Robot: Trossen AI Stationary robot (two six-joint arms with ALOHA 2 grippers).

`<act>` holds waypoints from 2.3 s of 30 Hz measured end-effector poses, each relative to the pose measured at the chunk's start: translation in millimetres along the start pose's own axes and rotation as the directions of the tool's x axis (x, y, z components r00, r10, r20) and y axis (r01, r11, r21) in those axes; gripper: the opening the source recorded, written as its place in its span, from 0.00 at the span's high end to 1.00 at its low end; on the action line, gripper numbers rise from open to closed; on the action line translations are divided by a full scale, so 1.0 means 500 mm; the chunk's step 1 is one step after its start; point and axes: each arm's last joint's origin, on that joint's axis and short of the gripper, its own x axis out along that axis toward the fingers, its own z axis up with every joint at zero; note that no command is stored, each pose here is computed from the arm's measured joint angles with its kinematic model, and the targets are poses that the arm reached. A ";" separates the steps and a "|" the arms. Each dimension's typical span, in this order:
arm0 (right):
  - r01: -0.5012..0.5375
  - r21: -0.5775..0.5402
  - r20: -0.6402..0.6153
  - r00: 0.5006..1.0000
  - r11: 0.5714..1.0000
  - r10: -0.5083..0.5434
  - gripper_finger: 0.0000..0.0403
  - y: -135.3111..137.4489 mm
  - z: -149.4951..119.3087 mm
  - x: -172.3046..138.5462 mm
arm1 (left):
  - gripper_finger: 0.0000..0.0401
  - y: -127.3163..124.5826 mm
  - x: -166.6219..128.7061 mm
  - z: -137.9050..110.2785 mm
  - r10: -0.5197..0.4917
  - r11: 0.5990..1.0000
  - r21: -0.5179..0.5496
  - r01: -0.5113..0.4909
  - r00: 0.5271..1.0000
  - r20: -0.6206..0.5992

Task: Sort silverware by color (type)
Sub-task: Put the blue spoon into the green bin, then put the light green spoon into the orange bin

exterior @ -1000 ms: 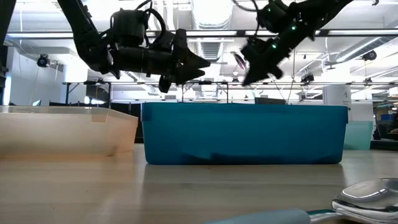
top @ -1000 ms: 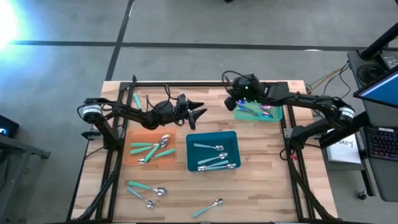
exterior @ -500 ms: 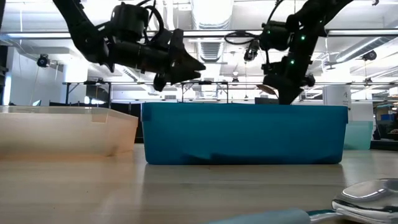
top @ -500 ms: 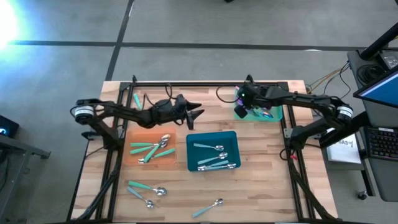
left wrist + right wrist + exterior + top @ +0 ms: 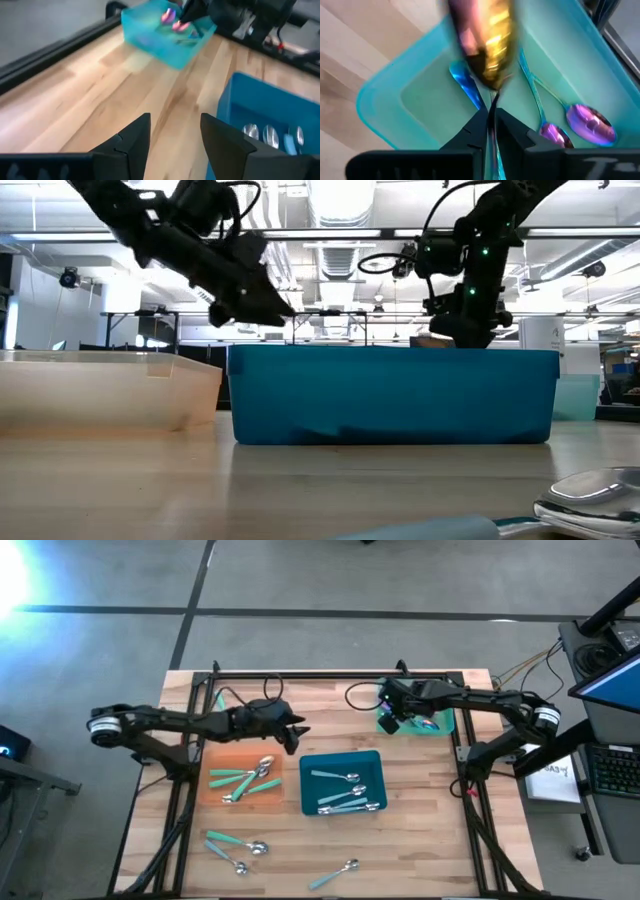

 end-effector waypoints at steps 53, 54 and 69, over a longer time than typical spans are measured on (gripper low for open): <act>-0.010 -0.023 0.039 0.999 1.000 0.011 0.64 0.002 0.008 -0.001 | 0.61 0.180 -0.140 -0.148 0.705 0.436 -0.130 -0.891 0.428 -0.566; -0.010 -0.023 0.040 0.999 1.000 0.011 0.65 0.002 0.008 -0.001 | 0.61 0.183 -0.137 -0.148 0.706 0.430 -0.137 -0.892 0.427 -0.565; -0.009 -0.036 0.032 0.999 0.999 0.010 0.65 0.002 0.006 -0.001 | 0.61 0.229 -0.084 -0.199 0.715 0.289 -0.086 -0.954 0.274 -0.643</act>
